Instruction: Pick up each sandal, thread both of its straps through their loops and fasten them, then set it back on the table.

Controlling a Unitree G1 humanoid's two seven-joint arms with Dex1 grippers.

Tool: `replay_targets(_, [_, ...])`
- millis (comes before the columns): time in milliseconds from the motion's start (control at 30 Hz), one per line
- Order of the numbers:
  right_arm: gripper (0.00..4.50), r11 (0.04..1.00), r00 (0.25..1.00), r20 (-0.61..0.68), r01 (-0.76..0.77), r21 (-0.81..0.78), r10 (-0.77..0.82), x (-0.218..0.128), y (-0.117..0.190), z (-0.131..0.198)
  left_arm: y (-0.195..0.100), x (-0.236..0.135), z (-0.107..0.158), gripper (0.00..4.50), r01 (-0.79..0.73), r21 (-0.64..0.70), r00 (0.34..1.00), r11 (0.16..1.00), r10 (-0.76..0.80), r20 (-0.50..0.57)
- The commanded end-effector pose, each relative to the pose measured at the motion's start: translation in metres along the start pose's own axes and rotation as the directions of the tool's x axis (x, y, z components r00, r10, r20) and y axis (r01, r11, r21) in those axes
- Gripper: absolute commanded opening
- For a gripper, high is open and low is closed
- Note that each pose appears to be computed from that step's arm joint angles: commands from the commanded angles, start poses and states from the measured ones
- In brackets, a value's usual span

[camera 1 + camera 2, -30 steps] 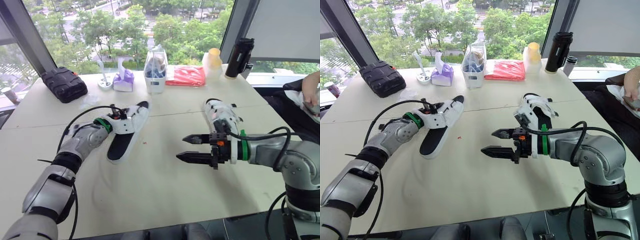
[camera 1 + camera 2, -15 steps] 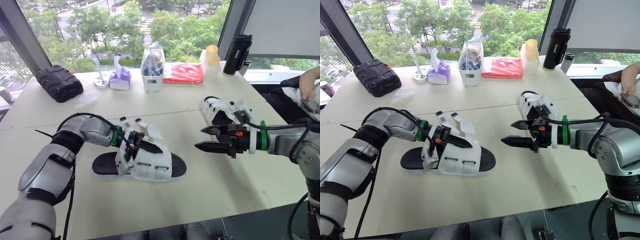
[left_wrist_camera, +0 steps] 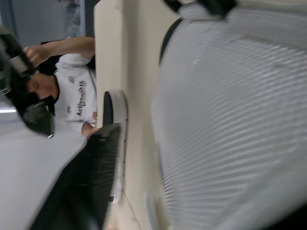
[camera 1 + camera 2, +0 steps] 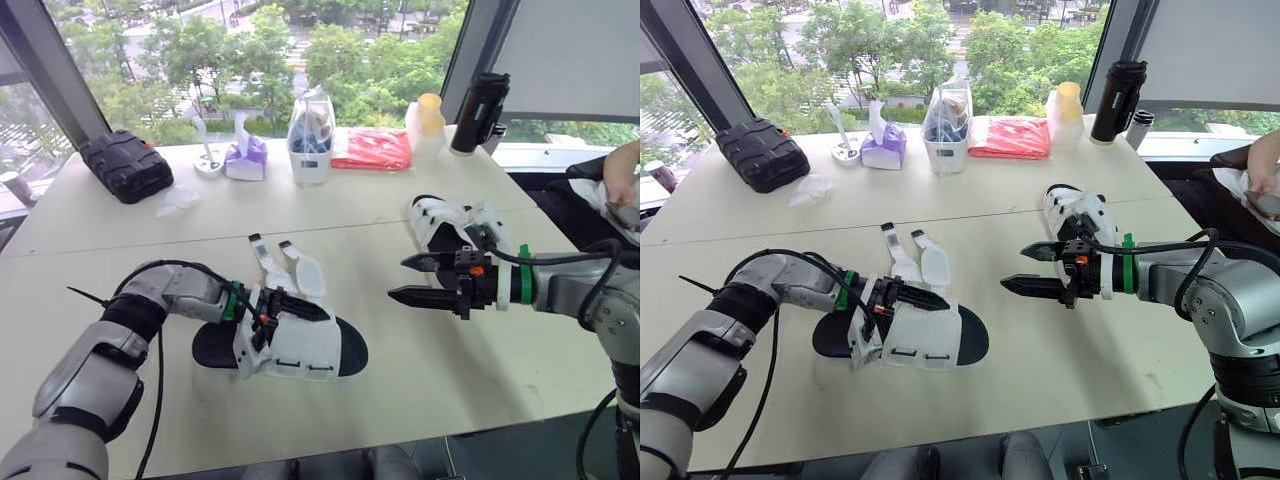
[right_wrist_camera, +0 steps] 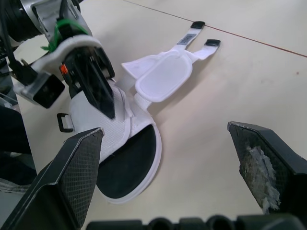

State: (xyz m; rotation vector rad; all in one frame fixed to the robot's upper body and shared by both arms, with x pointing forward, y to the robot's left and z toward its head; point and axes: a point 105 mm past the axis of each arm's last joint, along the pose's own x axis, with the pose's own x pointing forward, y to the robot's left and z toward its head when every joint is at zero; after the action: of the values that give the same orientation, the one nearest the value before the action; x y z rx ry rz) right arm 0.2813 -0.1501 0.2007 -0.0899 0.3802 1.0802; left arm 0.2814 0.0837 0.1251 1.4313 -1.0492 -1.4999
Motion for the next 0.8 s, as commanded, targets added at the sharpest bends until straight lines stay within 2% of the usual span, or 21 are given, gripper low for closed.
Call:
replay_targets(33, [4.50,0.999,1.000,0.018,-0.011,-0.045,0.012,0.000,0.004,0.008,0.004,-0.012,0.013,4.47,-0.070,-0.096,0.997,0.993,0.074,0.035])
replay_targets(233, [4.50,0.999,1.000,0.008,-0.025,-0.045,0.025,0.001,0.006,0.006,0.005,-0.036,0.010,4.47,-0.055,-0.271,0.996,0.961,0.036,-0.076])
replay_targets(367, [4.50,0.997,0.999,-0.001,-0.051,-0.051,0.051,0.005,0.010,0.003,0.008,-0.061,-0.002,4.47,-0.068,-0.387,0.982,0.920,-0.007,-0.190])
replay_targets(567, [4.50,0.993,0.996,-0.050,-0.076,-0.085,0.072,0.013,0.015,-0.009,-0.001,-0.086,-0.001,4.47,-0.057,-0.502,0.964,0.863,-0.083,-0.253])
replay_targets(700, [4.50,0.987,0.991,-0.127,-0.069,-0.148,0.050,0.020,0.013,-0.026,-0.012,-0.105,0.000,4.47,-0.118,-0.689,0.937,0.715,-0.148,-0.315])
replay_targets(800, [4.50,0.980,0.988,-0.137,-0.090,-0.177,0.066,0.026,0.016,-0.030,-0.014,-0.117,0.005,4.47,-0.218,-0.813,0.925,0.540,-0.152,-0.349])
